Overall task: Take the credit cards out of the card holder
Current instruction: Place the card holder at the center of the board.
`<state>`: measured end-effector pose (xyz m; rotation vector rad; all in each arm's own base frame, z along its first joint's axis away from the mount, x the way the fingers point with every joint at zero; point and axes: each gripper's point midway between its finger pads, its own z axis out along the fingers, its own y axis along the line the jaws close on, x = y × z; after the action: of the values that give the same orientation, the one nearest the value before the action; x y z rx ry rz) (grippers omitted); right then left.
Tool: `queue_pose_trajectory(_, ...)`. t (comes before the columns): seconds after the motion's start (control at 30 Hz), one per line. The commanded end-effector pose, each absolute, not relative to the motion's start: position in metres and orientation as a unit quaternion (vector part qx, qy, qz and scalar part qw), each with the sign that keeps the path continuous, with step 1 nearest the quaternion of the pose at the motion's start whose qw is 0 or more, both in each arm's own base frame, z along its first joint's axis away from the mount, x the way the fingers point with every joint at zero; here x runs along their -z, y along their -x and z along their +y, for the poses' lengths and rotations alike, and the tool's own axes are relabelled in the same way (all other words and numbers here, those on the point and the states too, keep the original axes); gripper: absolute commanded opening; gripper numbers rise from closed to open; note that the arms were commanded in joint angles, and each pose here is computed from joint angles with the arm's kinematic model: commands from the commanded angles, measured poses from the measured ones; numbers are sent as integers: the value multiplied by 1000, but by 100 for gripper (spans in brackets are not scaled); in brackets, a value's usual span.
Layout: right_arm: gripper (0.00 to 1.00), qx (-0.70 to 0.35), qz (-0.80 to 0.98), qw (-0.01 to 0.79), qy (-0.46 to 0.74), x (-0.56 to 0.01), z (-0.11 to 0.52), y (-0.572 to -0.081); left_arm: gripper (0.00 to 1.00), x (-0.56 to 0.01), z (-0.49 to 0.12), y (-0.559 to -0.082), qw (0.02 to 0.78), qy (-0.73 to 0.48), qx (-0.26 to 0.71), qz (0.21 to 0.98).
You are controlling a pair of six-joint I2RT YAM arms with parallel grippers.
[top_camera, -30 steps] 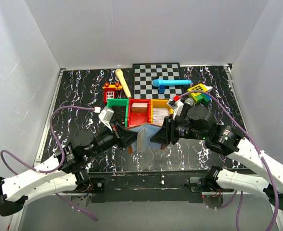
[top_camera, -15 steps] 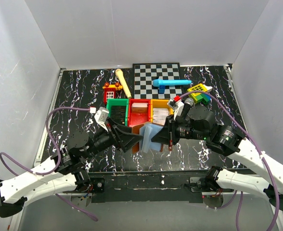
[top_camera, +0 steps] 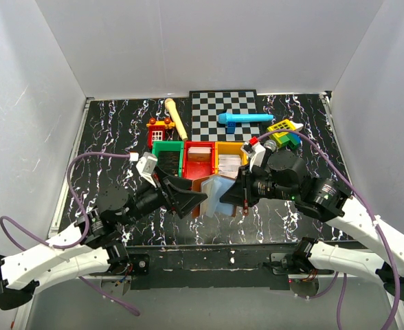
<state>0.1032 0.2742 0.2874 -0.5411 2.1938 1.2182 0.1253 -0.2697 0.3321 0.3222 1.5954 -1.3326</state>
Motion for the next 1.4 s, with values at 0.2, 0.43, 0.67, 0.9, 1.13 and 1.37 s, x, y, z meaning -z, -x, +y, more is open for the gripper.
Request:
queue_pose_trajectory(0.2, 1, -481, 795, 309, 201, -319, 274, -103, 39, -333, -282, -133, 493, -151, 526, 677)
queue_pose_trajectory(0.43, 17, -468, 800, 319, 199, -314, 263, -102, 0, -315, -265, -140, 497, -126, 489, 706)
queue_pose_trajectory(0.67, 57, -382, 825, 376, 179, -315, 211, -110, 0, -265, -243, -156, 459, -79, 378, 800)
queue_pose_trajectory(0.9, 47, -471, 788, 338, 206, -324, 242, -89, 0, -235, -267, -152, 412, -58, 408, 813)
queue_pose_trajectory(1.13, 29, -494, 804, 272, 187, -239, 291, -97, 0, -191, -287, -148, 418, -56, 487, 765)
queue_pose_trajectory(1.37, 22, -456, 838, 250, 168, -171, 303, -115, 0, -132, -281, -151, 399, -39, 449, 798)
